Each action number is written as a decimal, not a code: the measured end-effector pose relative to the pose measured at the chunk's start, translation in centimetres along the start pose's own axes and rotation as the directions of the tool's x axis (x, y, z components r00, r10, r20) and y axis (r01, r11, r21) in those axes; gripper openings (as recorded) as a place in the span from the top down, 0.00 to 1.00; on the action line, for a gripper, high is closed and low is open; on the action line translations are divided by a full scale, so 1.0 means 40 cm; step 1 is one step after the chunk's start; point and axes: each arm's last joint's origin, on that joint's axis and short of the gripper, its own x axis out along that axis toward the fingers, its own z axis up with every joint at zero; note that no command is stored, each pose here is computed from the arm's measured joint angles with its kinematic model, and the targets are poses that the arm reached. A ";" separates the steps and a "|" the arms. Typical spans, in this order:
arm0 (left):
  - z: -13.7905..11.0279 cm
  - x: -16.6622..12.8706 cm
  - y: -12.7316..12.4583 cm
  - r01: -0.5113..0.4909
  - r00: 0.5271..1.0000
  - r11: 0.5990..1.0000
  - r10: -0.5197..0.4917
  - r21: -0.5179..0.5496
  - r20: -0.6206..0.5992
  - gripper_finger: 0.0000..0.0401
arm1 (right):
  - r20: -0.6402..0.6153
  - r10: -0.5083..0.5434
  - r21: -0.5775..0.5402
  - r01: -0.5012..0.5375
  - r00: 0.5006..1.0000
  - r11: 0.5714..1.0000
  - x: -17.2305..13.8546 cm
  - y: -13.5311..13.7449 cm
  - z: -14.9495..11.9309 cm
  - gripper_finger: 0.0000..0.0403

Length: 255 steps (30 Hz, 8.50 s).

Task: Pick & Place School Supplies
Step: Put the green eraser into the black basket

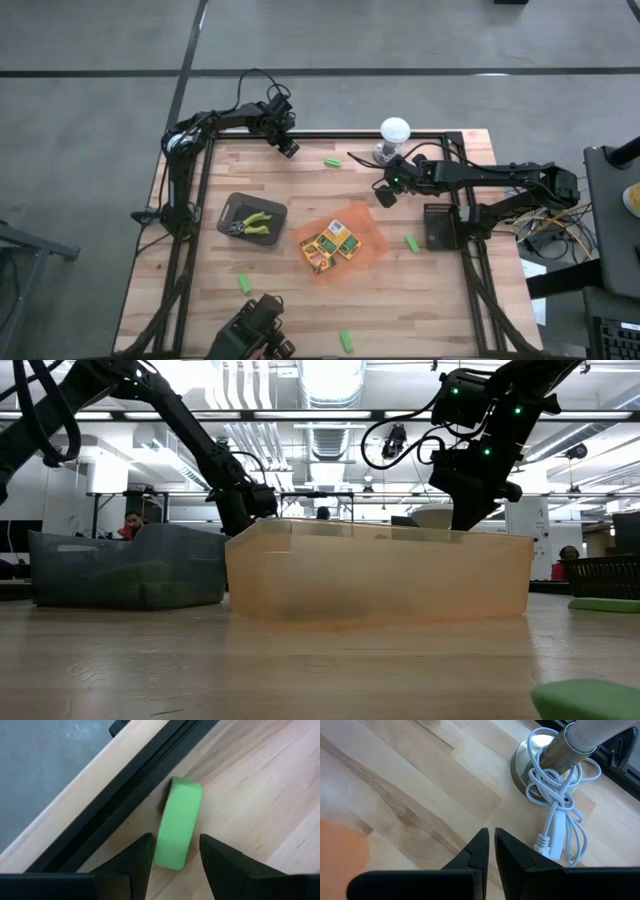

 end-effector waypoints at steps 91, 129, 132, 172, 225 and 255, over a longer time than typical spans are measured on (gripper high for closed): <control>-0.009 -0.510 -0.445 0.454 0.663 0.783 -0.615 0.425 0.427 0.79 | 0.000 0.000 0.000 0.000 1.000 1.000 0.000 0.000 0.000 0.93; -0.026 -0.486 -0.446 0.504 0.701 0.790 -0.611 0.349 0.368 0.79 | 0.180 0.036 0.217 -0.075 0.983 0.973 -0.039 -0.006 0.041 0.93; -0.032 -0.481 -0.444 0.496 0.720 0.793 -0.603 0.353 0.343 0.79 | 0.297 0.042 0.244 -0.118 0.954 0.963 -0.103 -0.028 0.064 0.93; -0.037 -0.488 -0.481 0.446 0.615 0.641 -0.727 0.625 0.306 0.79 | 0.549 0.664 -0.239 -0.666 0.508 0.707 -0.342 -0.090 0.055 0.87; -0.038 -0.488 -0.484 0.459 0.615 0.642 -0.729 0.613 0.303 0.79 | 0.442 0.781 -0.360 -0.710 0.442 0.605 -0.332 -0.068 0.055 0.42; -0.044 -0.459 -0.516 0.391 0.468 0.582 -0.793 0.713 0.390 0.79 | 0.534 0.606 -0.265 -0.564 0.590 0.782 -0.292 -0.056 0.076 0.37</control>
